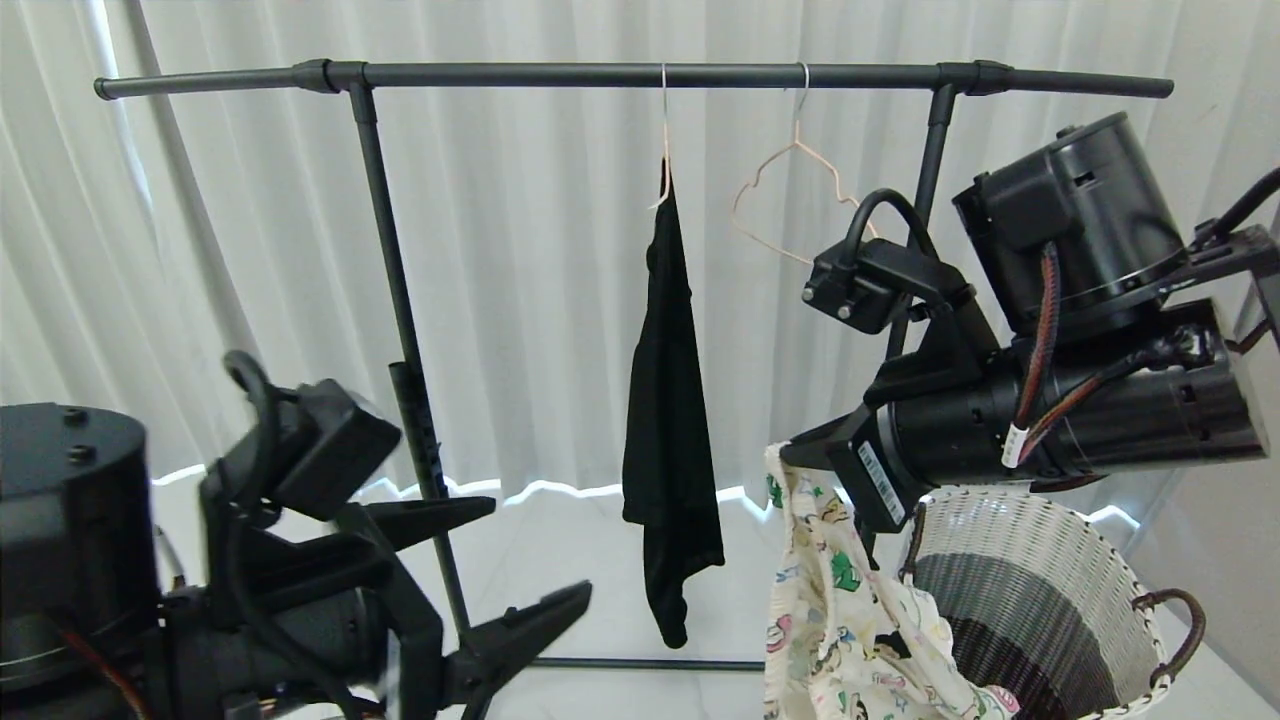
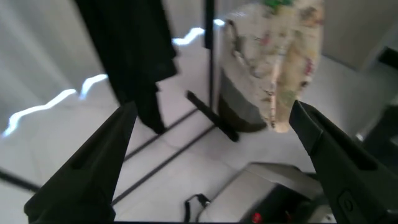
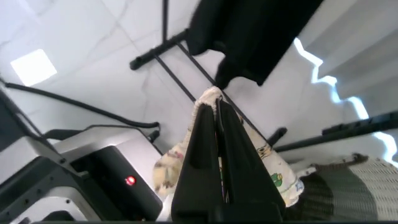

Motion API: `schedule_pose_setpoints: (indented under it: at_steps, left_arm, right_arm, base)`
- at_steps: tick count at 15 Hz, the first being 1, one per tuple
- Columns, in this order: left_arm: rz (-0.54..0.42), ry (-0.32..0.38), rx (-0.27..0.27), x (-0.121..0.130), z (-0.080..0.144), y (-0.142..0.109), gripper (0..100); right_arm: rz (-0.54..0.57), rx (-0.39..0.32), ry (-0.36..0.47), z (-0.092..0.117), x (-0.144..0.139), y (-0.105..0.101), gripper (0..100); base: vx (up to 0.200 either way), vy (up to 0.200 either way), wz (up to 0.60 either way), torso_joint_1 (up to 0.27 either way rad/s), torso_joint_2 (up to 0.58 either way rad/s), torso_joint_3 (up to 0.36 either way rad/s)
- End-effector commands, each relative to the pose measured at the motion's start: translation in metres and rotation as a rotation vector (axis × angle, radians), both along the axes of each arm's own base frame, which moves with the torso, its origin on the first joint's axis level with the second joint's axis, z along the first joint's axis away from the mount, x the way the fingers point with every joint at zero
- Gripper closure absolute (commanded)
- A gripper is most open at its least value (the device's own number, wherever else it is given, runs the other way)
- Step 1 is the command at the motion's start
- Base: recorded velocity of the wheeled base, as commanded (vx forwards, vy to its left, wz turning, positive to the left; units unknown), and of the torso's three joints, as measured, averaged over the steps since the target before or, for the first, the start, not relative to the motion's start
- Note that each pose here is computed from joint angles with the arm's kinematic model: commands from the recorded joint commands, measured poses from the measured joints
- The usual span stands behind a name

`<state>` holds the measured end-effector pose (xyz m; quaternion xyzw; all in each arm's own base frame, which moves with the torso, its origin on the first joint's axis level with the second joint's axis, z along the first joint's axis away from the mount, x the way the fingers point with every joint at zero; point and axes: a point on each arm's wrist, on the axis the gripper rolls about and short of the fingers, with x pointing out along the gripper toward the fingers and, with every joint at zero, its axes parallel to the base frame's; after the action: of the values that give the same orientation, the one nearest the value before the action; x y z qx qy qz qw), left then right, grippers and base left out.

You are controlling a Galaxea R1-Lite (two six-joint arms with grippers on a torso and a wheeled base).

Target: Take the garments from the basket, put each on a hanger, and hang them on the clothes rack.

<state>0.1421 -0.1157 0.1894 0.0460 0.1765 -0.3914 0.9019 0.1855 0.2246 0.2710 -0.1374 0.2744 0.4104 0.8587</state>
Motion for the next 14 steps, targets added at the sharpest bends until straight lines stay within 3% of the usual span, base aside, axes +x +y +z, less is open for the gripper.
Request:
schedule_pose_setpoints:
  at_steps: [1,4,7,9,14]
  left_arm:
    - [-0.125,0.062,0.041,0.012,-0.009,-0.04,0]
    - [-0.137,0.128,0.089,0.044,-0.027,-0.074,0]
    - [-0.109,0.138,0.033,0.072,-0.034,-0.102,0]
    - [-0.074,0.157,0.066,0.09,-0.059,-0.118,0]
    - [-0.055,0.241,0.156,0.096,-0.099,-0.125,0]
  right_arm:
    - [0.02,0.011,-0.007,0.003,-0.002,0.006,100]
    - [0.025,0.013,-0.007,0.004,-0.004,0.005,100]
    - [0.026,0.027,-0.015,0.005,-0.004,0.005,100]
    - [0.021,0.037,-0.016,0.006,-0.004,0.005,100]
    - [0.0,0.076,-0.017,0.012,-0.005,0.002,100]
  base:
    - [0.0,0.0,0.0,0.0,0.0,0.0]
    - [0.0,0.0,0.0,0.0,0.0,0.0]
    - [0.0,0.0,0.0,0.0,0.0,0.0]
    - [0.0,0.0,0.0,0.0,0.0,0.0]
    - [0.0,0.0,0.0,0.0,0.0,0.0]
